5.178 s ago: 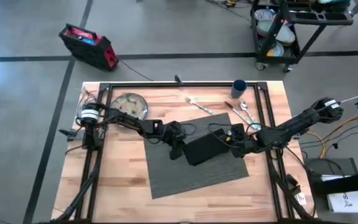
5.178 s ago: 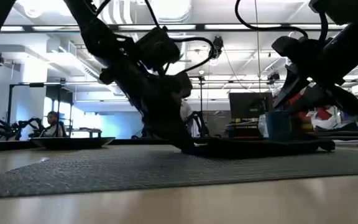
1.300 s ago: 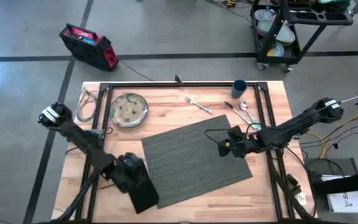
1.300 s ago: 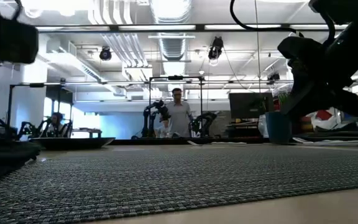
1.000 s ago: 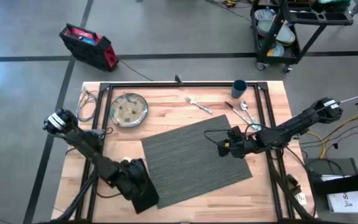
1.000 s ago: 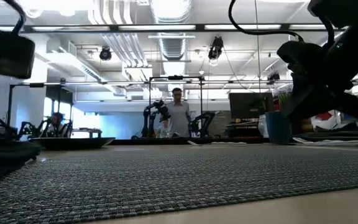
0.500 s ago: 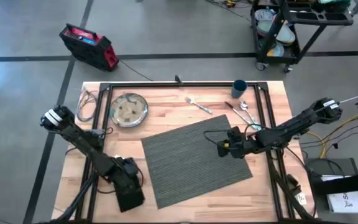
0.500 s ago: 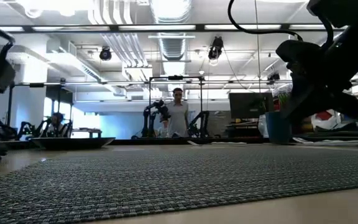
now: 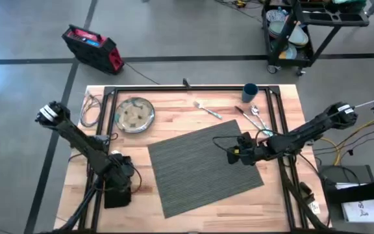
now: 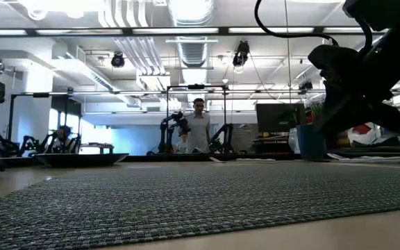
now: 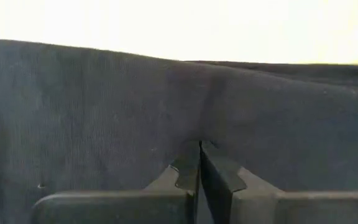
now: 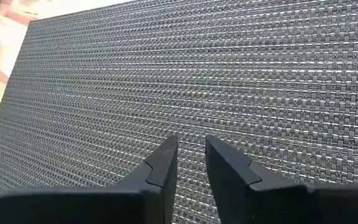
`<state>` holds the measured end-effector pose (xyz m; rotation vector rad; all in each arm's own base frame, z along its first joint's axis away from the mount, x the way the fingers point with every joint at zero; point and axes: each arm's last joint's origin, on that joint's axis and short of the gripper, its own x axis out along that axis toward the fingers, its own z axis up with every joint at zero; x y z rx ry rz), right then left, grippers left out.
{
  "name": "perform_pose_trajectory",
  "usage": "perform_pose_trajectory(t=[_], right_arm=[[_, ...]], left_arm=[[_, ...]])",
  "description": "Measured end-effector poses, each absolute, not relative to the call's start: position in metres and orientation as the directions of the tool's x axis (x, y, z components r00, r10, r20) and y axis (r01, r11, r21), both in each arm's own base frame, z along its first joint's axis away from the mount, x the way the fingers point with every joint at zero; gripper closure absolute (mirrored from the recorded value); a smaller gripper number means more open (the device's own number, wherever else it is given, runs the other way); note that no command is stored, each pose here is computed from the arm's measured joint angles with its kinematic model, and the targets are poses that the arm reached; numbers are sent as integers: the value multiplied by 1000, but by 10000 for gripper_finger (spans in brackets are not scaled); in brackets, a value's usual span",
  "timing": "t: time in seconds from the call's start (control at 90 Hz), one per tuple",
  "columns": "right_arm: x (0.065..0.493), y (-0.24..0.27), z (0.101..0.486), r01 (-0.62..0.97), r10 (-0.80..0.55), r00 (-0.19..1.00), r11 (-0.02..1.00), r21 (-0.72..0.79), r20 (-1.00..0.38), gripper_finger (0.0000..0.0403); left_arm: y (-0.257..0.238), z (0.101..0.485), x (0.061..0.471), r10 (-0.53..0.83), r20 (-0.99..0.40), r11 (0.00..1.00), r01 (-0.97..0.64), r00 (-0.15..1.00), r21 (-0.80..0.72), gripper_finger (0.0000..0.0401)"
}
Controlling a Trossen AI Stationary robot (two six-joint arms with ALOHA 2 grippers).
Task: Set table place
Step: Move the black napkin to the middle left of the table
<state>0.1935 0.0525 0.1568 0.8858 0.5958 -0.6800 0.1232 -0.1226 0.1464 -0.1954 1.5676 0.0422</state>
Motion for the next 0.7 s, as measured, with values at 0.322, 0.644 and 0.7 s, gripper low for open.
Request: perform_pose_trajectory(t=[0.322, 0.644, 0.7], right_arm=[[194, 52, 157, 743, -282, 643, 455, 491, -712, 349], [194, 52, 157, 743, -282, 643, 455, 491, -712, 356], [193, 52, 157, 743, -282, 643, 455, 490, -712, 351]], left_arm=[[-129, 146, 131, -118, -991, 993, 37, 58, -116, 401], [-131, 150, 133, -118, -992, 993, -16, 32, -119, 401], [-131, 153, 133, -125, -992, 991, -34, 36, -126, 401]])
